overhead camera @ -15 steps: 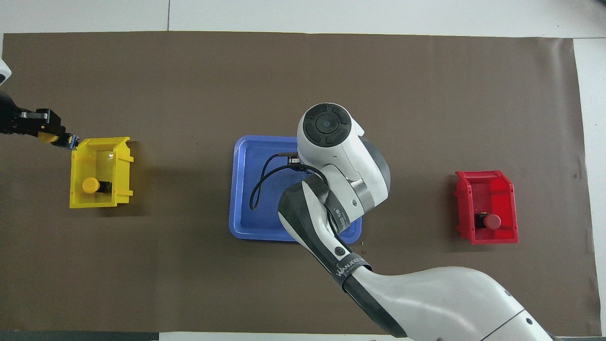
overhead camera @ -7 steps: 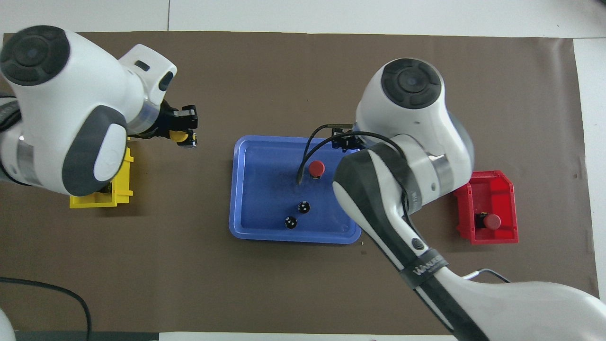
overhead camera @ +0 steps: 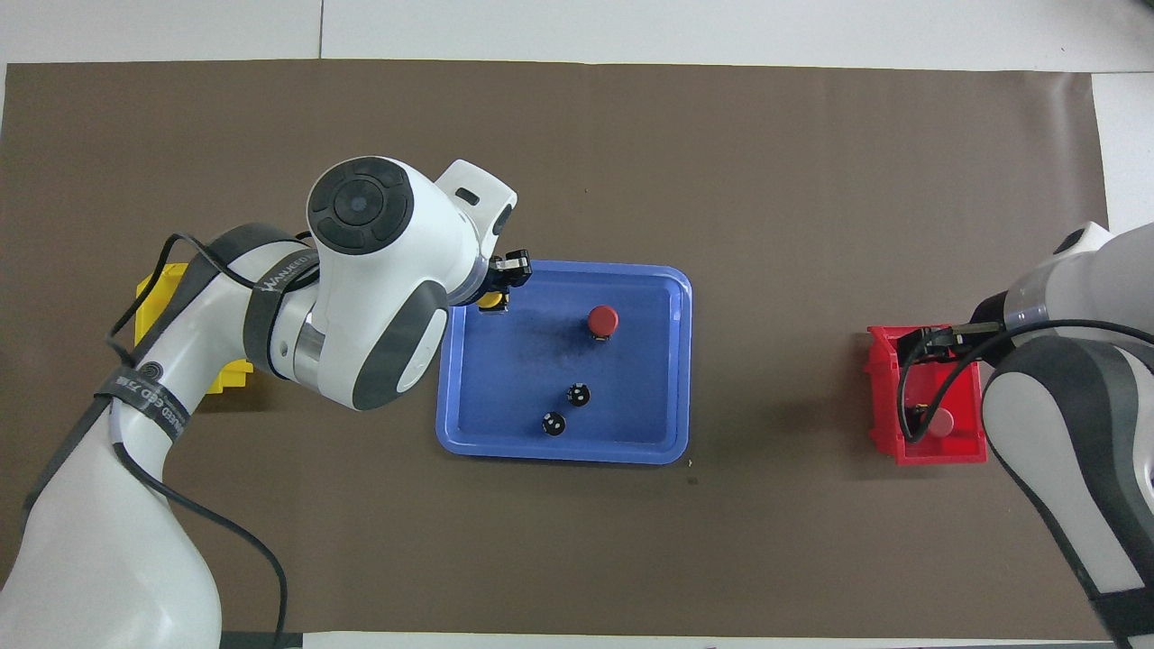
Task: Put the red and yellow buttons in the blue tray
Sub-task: 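Place the yellow button in the tray while the right gripper grasps a red button, then return the left gripper to the yellow bin while the right gripper lifts the button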
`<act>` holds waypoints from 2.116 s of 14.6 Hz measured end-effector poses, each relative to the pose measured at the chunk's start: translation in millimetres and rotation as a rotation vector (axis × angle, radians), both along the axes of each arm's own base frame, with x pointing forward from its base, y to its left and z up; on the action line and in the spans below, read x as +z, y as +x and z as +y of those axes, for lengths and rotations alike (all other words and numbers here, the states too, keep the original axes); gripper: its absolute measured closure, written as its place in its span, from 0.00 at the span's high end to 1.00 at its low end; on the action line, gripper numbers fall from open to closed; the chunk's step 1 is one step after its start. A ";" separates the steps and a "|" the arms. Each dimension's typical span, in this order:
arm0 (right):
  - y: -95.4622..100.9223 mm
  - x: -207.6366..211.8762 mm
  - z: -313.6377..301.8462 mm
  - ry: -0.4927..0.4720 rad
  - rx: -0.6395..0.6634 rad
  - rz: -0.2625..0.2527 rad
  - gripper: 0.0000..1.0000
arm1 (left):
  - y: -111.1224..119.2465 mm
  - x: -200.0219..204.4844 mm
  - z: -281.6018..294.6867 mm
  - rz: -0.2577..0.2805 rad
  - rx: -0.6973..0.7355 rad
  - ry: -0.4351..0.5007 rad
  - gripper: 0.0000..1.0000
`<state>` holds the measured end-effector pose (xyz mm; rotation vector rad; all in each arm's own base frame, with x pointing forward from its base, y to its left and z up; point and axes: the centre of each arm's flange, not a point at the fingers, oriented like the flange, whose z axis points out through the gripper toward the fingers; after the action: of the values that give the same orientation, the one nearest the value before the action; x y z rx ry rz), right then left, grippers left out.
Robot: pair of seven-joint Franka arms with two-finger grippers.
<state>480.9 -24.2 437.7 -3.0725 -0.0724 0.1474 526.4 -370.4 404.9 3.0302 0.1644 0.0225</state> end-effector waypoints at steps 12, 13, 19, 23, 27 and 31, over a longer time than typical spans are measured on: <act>-60.0 -75.9 -37.7 0.014 0.079 -0.025 0.64 | -21.9 -45.6 -45.4 0.020 -0.016 0.014 0.43; -60.6 -76.2 -40.4 0.014 0.081 -0.026 0.64 | -20.3 -44.3 -44.6 0.017 -0.012 0.013 0.50; -65.5 -87.0 -41.6 0.012 0.081 -0.034 0.63 | 32.3 -3.3 22.3 0.024 -0.021 0.077 0.99; -65.8 -87.9 -41.5 0.011 0.081 -0.037 0.55 | 60.3 32.8 118.4 0.071 -0.176 0.142 1.00; -67.3 -90.8 -41.1 0.010 0.081 -0.040 0.52 | 73.8 77.1 212.1 0.068 -0.183 0.135 1.00; -67.9 -92.0 -40.1 0.009 0.083 -0.039 0.41 | 66.9 126.0 296.4 0.067 -0.147 0.123 1.00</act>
<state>413.0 -64.3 345.7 -3.0648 -0.2028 0.0905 593.3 -74.0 530.8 3.1584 -0.0574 -0.0842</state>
